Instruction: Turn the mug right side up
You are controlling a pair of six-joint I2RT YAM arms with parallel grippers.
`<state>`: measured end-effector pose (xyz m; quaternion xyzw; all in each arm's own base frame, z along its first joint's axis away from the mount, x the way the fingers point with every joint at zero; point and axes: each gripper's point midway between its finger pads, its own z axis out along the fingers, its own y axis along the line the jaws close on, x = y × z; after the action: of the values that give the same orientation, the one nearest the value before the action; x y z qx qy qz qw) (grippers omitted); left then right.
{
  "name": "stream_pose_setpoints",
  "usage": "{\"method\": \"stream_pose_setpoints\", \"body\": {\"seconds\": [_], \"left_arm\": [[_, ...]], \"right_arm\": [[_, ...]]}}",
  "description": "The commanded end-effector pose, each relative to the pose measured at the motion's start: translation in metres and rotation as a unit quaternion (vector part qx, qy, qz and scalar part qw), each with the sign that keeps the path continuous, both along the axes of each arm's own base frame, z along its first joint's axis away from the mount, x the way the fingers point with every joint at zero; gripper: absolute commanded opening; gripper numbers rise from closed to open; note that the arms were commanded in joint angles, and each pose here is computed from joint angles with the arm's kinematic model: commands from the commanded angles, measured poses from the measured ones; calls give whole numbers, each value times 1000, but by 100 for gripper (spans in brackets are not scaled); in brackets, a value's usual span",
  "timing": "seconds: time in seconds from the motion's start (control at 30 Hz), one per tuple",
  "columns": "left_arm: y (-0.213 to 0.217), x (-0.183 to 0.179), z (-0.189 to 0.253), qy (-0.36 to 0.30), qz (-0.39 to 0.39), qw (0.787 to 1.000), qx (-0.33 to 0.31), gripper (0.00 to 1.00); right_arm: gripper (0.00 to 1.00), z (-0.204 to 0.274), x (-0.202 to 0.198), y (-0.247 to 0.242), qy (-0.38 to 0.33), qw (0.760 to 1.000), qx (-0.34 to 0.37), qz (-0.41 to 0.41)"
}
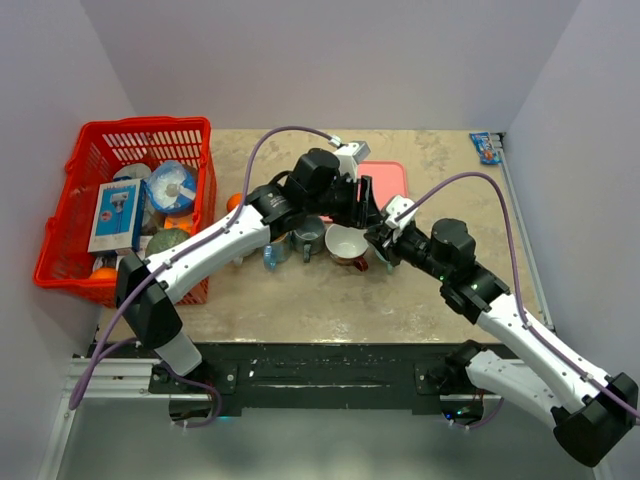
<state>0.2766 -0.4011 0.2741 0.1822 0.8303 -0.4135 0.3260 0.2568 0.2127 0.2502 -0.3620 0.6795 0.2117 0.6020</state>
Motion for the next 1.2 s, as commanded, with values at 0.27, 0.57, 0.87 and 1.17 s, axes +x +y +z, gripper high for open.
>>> {"method": "stream_pose_setpoints", "body": {"seconds": [0.27, 0.57, 0.87, 1.17], "left_arm": [[-13, -9, -2, -15, -19, 1000, 20, 27], [-23, -16, -3, -16, -49, 999, 16, 0], [-28, -9, 10, -59, -48, 997, -4, 0], [-32, 0, 9, -81, -39, 996, -9, 0]], "right_arm": [[0, 95, 19, -14, -134, 983, 104, -68], [0, 87, 24, -20, -118, 981, 120, -96], [2, 65, 29, -39, -68, 973, 144, -164], [21, 53, 28, -49, -45, 965, 171, -195]]}}
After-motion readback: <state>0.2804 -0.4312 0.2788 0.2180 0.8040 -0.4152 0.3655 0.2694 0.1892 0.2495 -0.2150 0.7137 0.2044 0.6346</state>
